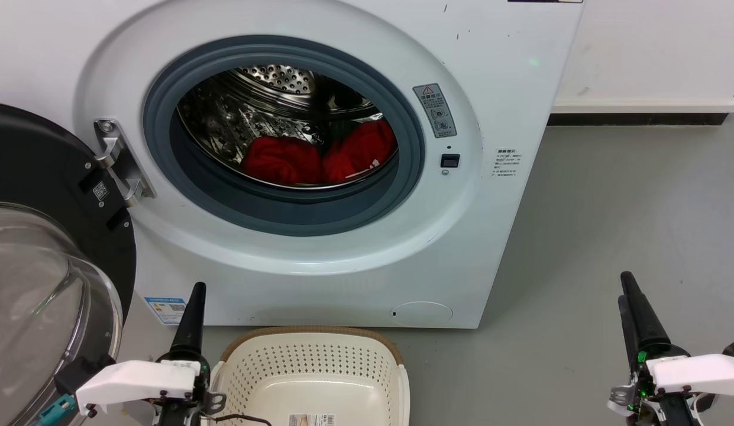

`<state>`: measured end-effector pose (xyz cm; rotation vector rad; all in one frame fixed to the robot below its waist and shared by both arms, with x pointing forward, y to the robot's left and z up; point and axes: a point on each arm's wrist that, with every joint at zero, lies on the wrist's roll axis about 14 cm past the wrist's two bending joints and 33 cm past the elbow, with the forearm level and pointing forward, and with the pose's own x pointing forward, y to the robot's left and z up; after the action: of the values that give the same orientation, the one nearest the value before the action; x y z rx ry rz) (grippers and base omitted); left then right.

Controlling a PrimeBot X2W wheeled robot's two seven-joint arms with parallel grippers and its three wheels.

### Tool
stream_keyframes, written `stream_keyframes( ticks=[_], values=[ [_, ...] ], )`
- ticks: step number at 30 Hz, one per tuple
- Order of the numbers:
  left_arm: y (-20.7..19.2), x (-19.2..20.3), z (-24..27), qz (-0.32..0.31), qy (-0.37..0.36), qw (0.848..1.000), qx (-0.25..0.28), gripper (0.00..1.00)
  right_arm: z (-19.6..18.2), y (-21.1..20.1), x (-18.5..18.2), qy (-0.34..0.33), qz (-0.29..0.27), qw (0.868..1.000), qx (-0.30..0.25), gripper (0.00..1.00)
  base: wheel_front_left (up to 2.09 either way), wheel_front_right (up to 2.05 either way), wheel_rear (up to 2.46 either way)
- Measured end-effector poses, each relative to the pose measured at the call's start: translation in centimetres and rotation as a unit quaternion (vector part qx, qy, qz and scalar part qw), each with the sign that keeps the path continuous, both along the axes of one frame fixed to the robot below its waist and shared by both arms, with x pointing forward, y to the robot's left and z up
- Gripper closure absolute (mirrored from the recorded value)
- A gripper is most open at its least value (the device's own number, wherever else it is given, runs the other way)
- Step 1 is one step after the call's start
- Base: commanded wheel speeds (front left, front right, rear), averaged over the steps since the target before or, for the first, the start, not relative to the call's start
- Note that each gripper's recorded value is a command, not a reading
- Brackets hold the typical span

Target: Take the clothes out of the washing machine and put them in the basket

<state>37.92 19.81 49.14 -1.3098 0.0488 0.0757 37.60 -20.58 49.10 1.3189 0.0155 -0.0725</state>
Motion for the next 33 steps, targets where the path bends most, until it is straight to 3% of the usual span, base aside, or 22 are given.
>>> stream_keyframes(
  ticks=[10,19,33],
  values=[
    [-0.6,0.0,0.4,-0.005,0.01,0.993,0.116,0.0,1.4,0.6,0.0,-0.017,0.011,0.992,-0.128,0.0,0.0,0.0,0.0],
    [-0.7,0.0,0.9,0.001,0.008,0.98,0.199,0.0,2.0,1.5,-0.3,-0.028,0.024,0.972,-0.234,0.0,0.0,0.0,0.0],
    [-1.1,-0.2,1.3,0.002,0.003,0.953,0.303,0.0,2.6,2.1,-0.7,-0.042,0.027,0.938,-0.342,0.0,0.0,0.0,0.0]
  ],
)
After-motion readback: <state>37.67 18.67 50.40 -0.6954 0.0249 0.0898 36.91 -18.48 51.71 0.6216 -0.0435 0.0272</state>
